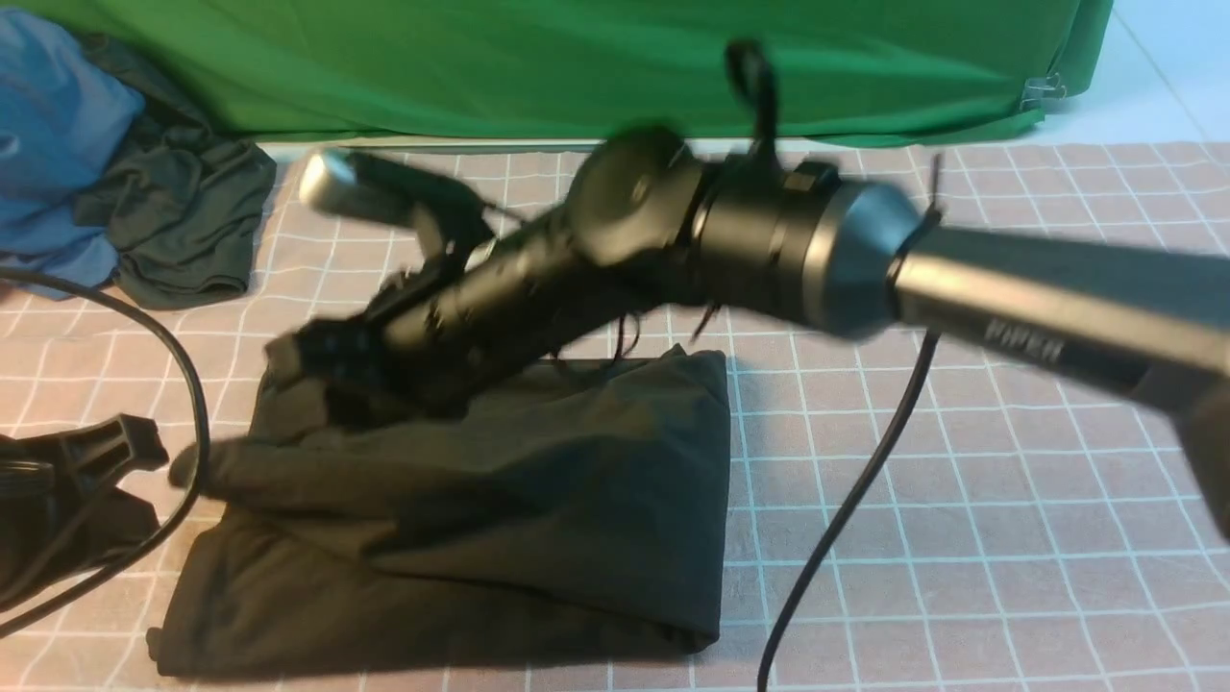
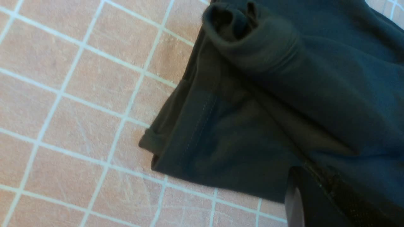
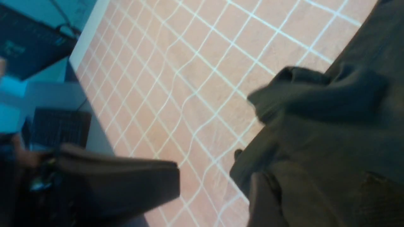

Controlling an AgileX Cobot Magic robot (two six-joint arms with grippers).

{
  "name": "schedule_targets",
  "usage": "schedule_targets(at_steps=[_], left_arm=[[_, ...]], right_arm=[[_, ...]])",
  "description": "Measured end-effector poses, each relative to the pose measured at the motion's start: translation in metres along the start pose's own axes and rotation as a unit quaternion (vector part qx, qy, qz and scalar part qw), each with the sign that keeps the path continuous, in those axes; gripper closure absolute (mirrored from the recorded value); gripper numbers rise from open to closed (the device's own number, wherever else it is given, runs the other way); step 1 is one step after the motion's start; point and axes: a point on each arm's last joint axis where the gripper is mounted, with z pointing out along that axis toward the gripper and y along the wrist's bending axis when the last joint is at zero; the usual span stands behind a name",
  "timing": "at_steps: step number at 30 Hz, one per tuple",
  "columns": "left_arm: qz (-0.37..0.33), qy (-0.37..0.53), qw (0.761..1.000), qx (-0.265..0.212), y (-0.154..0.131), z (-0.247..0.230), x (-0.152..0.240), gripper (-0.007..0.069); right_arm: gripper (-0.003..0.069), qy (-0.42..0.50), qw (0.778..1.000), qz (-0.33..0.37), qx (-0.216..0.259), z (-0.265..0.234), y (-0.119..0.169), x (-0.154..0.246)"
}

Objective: Fold a long-sleeved shirt over a pink coffee tablecloth.

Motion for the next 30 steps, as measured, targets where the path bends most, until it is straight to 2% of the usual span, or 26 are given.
schedule_targets(at_steps=[3,4,5,7,9,10,11,13,16,20,23,25,27,30], left_arm=[[-0.007,0.004,1.000,0.009,-0.002,0.000,0.001,0.0612],[-0.019,0.007,1.000,0.023,-0.004,0.000,0.001,0.0612],[-0.021,0.007,0.999,0.025,-0.005,0.000,0.001,0.0612],[-0.036,0.013,0.998,0.057,-0.010,-0.001,0.002,0.0612],[-0.039,0.020,0.995,0.087,-0.016,-0.001,0.003,0.0612],[-0.042,0.022,0.995,0.091,-0.017,0.000,0.002,0.0612],[-0.049,0.026,0.993,0.104,-0.019,0.001,0.002,0.0612],[-0.059,0.039,0.991,0.111,-0.020,0.007,-0.001,0.0612],[-0.056,0.056,0.992,0.097,-0.018,0.017,-0.003,0.0612],[-0.052,0.069,0.996,0.034,-0.006,0.028,-0.006,0.0612],[-0.015,0.060,0.997,-0.043,0.009,0.030,-0.008,0.0612],[0.010,0.044,0.997,-0.070,0.014,0.029,-0.011,0.0612],[0.030,0.023,0.997,-0.073,0.015,0.031,-0.016,0.0610],[0.051,0.009,0.998,-0.037,0.009,0.039,-0.022,0.0607]], right_arm=[[0.0270,0.013,1.000,-0.017,0.004,-0.020,-0.006,-0.013],[0.0333,0.029,0.999,-0.041,0.019,-0.040,-0.012,-0.022],[0.0342,0.030,0.998,-0.044,0.021,-0.044,-0.012,-0.023],[0.0487,0.051,0.994,-0.074,0.057,-0.075,-0.018,-0.033],[0.0585,0.062,0.988,-0.100,0.098,-0.105,-0.019,-0.039],[0.0596,0.064,0.988,-0.101,0.102,-0.109,-0.019,-0.039],[0.0615,0.066,0.983,-0.115,0.130,-0.128,-0.019,-0.041],[0.0620,0.062,0.974,-0.135,0.172,-0.154,-0.016,-0.042],[0.0620,0.057,0.965,-0.152,0.207,-0.174,-0.011,-0.040],[0.0620,0.059,0.962,-0.154,0.217,-0.182,-0.007,-0.034],[0.0620,0.075,0.962,-0.146,0.219,-0.180,-0.012,-0.027],[0.0620,0.087,0.962,-0.140,0.220,-0.176,-0.017,-0.023],[0.0620,0.098,0.961,-0.133,0.220,-0.172,-0.022,-0.018],[0.0620,0.107,0.961,-0.126,0.222,-0.167,-0.028,-0.013]])
